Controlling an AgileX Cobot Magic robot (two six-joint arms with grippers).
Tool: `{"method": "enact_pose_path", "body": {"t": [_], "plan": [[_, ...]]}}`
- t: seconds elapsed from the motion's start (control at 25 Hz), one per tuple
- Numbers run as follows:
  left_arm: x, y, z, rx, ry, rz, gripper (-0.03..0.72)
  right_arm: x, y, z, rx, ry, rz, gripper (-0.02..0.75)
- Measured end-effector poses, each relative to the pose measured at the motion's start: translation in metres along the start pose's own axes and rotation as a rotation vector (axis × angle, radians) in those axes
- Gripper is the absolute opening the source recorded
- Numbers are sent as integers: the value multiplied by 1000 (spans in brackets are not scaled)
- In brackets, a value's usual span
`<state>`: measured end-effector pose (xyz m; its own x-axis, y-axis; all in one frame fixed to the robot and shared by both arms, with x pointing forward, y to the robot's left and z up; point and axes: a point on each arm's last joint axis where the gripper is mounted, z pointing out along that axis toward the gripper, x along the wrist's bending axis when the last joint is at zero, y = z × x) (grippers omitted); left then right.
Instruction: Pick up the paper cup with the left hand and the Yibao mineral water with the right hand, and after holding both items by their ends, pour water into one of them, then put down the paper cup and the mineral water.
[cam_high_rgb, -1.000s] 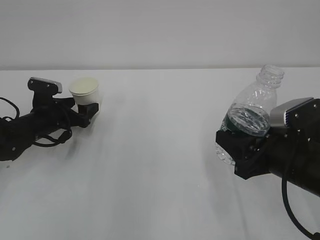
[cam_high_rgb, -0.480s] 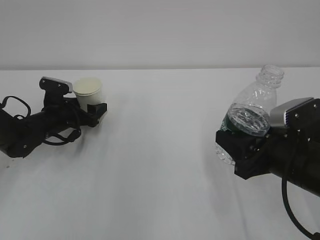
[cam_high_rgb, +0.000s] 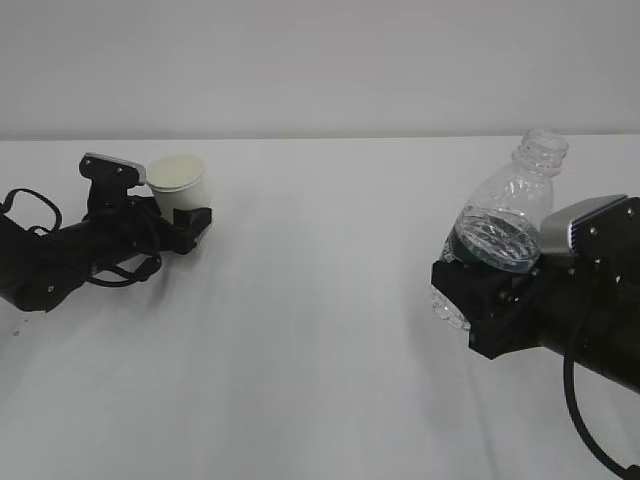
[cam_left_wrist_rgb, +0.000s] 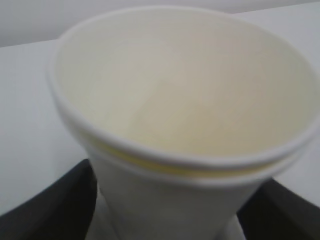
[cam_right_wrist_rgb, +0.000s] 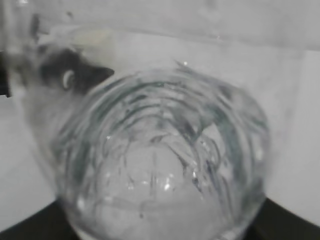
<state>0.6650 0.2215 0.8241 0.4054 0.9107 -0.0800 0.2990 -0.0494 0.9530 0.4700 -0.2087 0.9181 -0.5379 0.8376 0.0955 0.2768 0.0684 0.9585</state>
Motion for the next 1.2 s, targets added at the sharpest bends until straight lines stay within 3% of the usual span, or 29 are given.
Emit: {"method": "enact_pose_path", "body": {"t": [0.56, 1.2], "plan": [[4, -1, 10, 3, 12, 3, 599, 1, 0, 0, 2, 7, 0, 403], [4, -1, 11, -2, 10, 3, 520, 1, 0, 0, 2, 7, 3, 403]]}}
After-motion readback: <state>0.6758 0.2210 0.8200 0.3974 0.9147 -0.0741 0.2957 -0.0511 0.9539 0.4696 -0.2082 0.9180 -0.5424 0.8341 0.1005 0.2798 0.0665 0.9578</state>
